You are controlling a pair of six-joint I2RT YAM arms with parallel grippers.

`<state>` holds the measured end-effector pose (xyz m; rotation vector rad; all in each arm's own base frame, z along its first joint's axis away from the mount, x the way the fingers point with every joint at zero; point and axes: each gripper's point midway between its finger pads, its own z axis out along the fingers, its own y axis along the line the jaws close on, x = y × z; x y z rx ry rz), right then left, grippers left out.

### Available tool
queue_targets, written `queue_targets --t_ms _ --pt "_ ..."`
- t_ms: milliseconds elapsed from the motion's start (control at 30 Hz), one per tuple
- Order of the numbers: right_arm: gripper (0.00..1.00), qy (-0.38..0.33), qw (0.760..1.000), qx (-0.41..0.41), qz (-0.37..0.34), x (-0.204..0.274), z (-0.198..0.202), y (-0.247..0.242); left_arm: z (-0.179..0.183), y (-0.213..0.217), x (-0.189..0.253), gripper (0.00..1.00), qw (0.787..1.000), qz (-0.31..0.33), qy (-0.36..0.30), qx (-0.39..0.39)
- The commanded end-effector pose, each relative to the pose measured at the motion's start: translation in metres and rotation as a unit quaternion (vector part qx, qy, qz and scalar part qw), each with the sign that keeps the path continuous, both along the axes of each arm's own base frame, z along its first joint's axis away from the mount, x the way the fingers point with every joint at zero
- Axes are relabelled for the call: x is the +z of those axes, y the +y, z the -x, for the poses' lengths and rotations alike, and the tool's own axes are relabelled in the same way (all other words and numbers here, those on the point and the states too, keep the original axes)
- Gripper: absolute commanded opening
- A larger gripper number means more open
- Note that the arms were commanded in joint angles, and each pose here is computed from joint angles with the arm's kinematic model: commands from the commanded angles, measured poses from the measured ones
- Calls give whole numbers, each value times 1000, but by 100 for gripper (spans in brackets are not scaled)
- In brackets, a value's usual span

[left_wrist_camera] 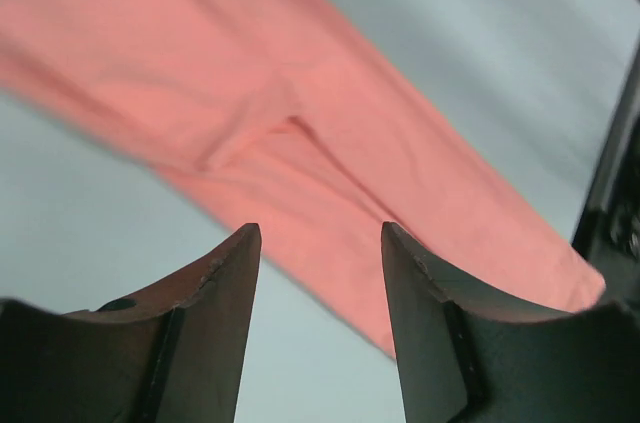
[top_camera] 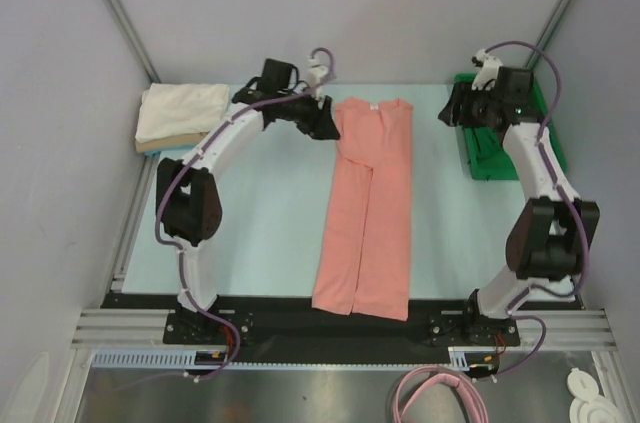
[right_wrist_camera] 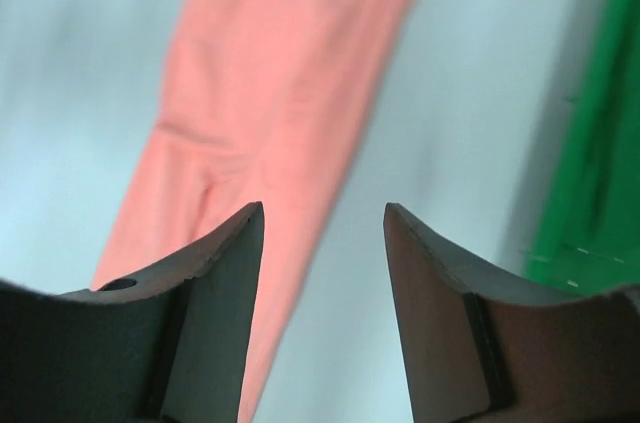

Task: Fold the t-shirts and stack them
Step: Fold the tshirt

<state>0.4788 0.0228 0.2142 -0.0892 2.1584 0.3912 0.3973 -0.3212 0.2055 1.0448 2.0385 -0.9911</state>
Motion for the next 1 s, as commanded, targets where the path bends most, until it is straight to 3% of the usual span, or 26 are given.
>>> queue_targets --t_ms 0,233,433,633,967 --pt "56 6 994 108 -21 -14 54 52 -38 10 -2 57 991 81 90 60" --pt "56 -34 986 157 33 -22 121 58 -111 30 -30 56 975 152 126 102" --pt "57 -72 987 133 45 -9 126 36 -152 23 -69 56 967 164 158 118" --pt "57 -87 989 111 42 -4 128 16 -173 24 -110 54 959 163 181 144" --pt "58 -84 988 122 35 -10 128 20 -180 19 -140 56 951 164 201 167"
